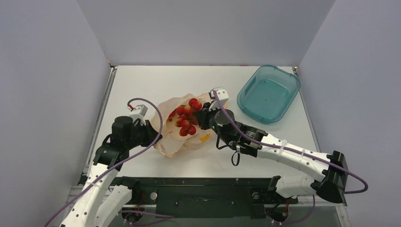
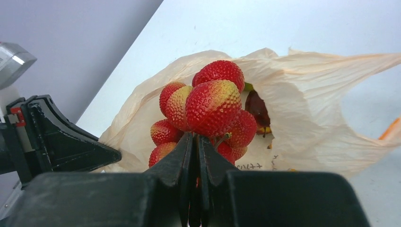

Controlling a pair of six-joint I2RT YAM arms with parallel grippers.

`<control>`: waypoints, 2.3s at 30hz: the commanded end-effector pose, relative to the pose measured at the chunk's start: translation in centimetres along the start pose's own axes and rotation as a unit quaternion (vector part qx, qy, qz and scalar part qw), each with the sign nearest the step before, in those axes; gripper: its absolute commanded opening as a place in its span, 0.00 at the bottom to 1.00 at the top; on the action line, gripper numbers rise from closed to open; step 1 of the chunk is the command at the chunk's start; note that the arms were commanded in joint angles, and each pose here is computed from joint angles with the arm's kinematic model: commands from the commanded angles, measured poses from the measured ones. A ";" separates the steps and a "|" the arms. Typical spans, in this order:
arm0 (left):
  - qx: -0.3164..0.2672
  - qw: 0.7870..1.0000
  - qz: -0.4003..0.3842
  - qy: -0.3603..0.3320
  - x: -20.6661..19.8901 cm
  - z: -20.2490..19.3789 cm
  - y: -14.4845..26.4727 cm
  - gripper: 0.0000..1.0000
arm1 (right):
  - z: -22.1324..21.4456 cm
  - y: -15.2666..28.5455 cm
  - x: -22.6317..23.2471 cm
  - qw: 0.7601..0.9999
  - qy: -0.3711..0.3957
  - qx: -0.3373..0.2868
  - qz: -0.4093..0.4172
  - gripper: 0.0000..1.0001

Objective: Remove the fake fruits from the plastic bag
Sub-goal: Take out the fake fruit from the plastic bag, then place the fake fruit in the bin.

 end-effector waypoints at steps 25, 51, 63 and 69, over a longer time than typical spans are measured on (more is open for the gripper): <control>-0.016 0.999 -0.044 -0.020 -0.9 0.8 0.6 0.00 | 18.2 3.6 -16.3 0.849 -0.096 -0.366 -0.368 0.00; -0.024 0.999 -0.041 -0.020 -1.0 0.8 0.8 0.00 | 19.2 -8.4 -42.9 0.849 -0.306 -0.271 -0.336 0.19; -0.022 0.999 -0.042 -0.019 -1.0 0.8 0.8 0.00 | 18.1 -2.3 -40.1 0.835 -0.244 -0.244 -0.429 0.79; -0.021 0.999 -0.044 -0.019 -1.0 0.8 0.7 0.00 | 17.9 1.5 -36.9 0.826 -0.225 -0.257 -0.448 0.79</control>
Point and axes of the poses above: each gripper's point midway between its finger pads, its own y axis back along the fingers, its own x axis along the line the jaws close on, z = x × y, the point moved 9 cm from there along y, back along the fingers, and after that the axes turned 11 degrees about -y, right-handed, at the moved point
